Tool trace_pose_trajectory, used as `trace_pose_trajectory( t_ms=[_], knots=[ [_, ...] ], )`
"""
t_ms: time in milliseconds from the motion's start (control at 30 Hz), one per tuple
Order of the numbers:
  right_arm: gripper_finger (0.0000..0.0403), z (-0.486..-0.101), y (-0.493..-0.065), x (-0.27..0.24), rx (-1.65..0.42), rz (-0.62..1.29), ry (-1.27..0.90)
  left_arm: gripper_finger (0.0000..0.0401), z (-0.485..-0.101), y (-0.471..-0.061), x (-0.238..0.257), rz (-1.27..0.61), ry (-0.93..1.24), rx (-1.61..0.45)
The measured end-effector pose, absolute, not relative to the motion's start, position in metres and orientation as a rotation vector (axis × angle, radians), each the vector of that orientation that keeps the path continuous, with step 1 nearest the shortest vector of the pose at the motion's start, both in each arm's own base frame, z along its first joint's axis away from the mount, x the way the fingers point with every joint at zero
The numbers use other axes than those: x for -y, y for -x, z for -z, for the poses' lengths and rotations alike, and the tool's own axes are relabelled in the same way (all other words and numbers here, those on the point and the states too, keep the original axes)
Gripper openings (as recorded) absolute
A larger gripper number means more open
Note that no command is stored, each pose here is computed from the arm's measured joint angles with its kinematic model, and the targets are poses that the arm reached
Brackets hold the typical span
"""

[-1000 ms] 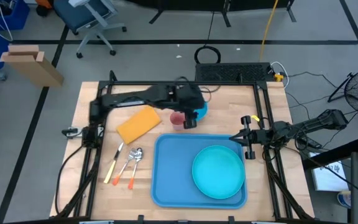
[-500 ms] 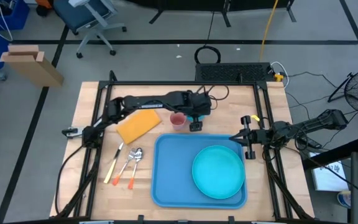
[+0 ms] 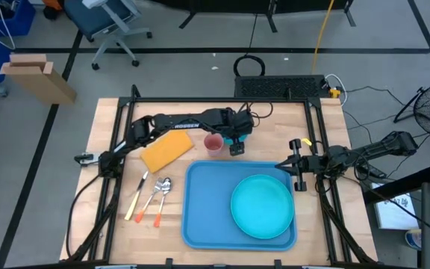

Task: Set up tray
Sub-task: Put the blue bowl on the plate

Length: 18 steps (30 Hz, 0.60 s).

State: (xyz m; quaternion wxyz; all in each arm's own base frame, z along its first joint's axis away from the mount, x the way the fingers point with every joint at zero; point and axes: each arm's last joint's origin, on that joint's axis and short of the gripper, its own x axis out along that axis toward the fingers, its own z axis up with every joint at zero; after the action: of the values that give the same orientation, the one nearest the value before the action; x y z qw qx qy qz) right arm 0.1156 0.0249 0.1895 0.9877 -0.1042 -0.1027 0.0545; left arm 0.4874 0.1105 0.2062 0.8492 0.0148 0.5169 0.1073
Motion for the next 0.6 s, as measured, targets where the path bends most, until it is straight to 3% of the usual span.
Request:
trace_pose_trajectory(
  t_ms=[433, 600],
  knots=[
    [0.0000, -0.190, -0.116, -0.025, 0.208, -0.109, 0.210, 0.0308, -0.175, -0.494, -0.110, -0.200, -0.015, -1.144],
    [0.0000, -0.190, -0.116, -0.025, 0.208, -0.109, 0.210, 0.0249, -0.175, -0.496, -0.111, -0.190, -0.024, -1.124]
  ],
)
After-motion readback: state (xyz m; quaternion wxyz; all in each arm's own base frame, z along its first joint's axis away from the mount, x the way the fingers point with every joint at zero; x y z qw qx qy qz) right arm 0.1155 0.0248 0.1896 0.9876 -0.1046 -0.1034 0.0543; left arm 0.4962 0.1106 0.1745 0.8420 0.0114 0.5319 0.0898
